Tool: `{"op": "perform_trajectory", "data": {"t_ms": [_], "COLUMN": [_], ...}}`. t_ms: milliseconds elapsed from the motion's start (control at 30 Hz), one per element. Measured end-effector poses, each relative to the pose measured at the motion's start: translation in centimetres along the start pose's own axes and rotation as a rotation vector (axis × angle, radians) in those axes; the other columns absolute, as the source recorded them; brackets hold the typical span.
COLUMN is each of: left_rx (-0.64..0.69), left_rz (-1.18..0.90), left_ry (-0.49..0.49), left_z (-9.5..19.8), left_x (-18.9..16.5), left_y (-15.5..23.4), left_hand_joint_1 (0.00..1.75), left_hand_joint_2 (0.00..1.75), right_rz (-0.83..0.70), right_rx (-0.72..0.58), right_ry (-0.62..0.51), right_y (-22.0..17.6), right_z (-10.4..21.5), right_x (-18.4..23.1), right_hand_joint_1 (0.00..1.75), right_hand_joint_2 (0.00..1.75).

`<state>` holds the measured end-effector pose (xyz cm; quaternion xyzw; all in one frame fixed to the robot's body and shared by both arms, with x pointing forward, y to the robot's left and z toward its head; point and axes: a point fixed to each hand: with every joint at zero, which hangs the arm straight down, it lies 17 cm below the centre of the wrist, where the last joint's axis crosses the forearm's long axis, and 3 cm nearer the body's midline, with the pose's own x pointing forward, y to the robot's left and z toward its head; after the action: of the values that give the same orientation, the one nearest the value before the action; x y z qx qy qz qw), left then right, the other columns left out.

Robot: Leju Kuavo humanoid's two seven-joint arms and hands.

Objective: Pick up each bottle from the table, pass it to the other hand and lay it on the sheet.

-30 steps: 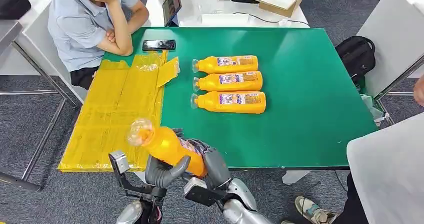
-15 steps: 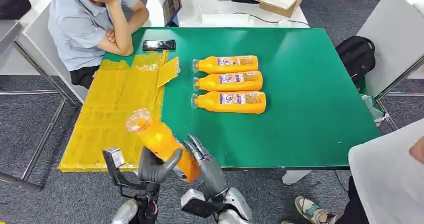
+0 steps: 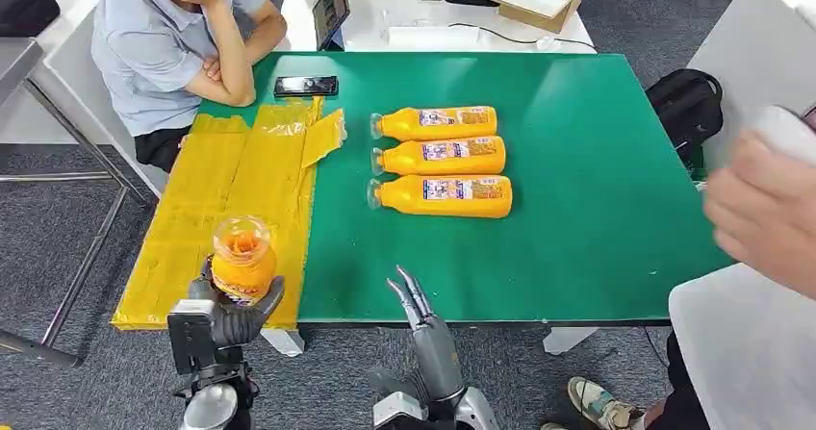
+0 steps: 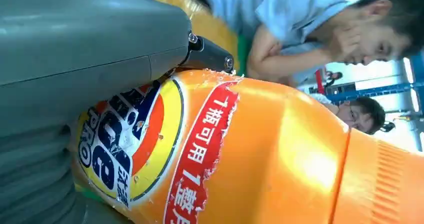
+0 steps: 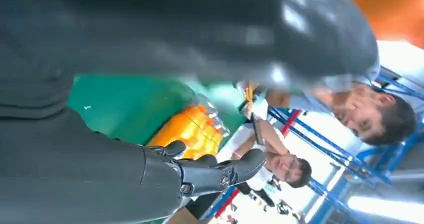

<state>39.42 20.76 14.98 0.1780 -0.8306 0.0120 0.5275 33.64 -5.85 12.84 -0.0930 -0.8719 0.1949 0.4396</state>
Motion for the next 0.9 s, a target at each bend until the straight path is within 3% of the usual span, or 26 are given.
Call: {"op": "perform_trajectory", "data": {"t_ms": [100,167,200,233,267,300,433,867,900], "left_rx": [-0.049,-0.093,-0.126,-0.157,-0.188,-0.223,-0.306,-0.427,-0.435], "left_rz": [-0.099,-0.201,-0.268,-0.324,-0.375,-0.427,-0.535,-0.788,-0.808], "left_ry": [-0.031,-0.055,-0.069,-0.077,-0.086,-0.088,-0.071,0.063,0.074], "left_z": [-0.4,-0.9,-1.1,-1.2,-1.4,-1.7,-2.9,-6.7,-6.8], "left_x": [-0.1,-0.4,-0.8,-1.4,-1.9,-2.7,-5.3,-11.7,-12.0], "left_y": [-0.4,-1.3,-1.9,-2.5,-3.2,-3.9,-5.5,-6.2,-6.2], "left_hand_joint_1": [1.54,0.75,0.68,0.8,1.29,1.29,1.75,1.75,1.68], "left_hand_joint_2": [1.75,1.75,1.75,1.75,1.75,1.75,1.75,1.75,1.75], "right_rz": [-0.014,-0.028,-0.034,-0.039,-0.045,-0.052,-0.07,-0.105,-0.106], "right_rx": [-0.019,-0.019,-0.019,-0.019,-0.017,-0.016,-0.01,0.022,0.024], "right_ry": [-0.022,-0.035,-0.041,-0.046,-0.047,-0.045,-0.04,-0.022,-0.02], "right_y": [-0.6,-0.8,-0.8,-0.8,-0.8,-0.8,-0.7,0.1,0.1], "right_z": [-0.4,-0.6,-0.8,-0.9,-1.0,-1.0,-1.0,-0.7,-0.7], "right_x": [1.0,1.5,1.8,2.0,2.0,2.0,2.0,1.7,1.6], "right_hand_joint_1": [0.0,0.0,0.0,0.0,0.0,0.0,0.0,0.0,0.0], "right_hand_joint_2": [0.0,0.0,0.0,0.0,0.0,0.0,0.0,0.0,0.0]}}
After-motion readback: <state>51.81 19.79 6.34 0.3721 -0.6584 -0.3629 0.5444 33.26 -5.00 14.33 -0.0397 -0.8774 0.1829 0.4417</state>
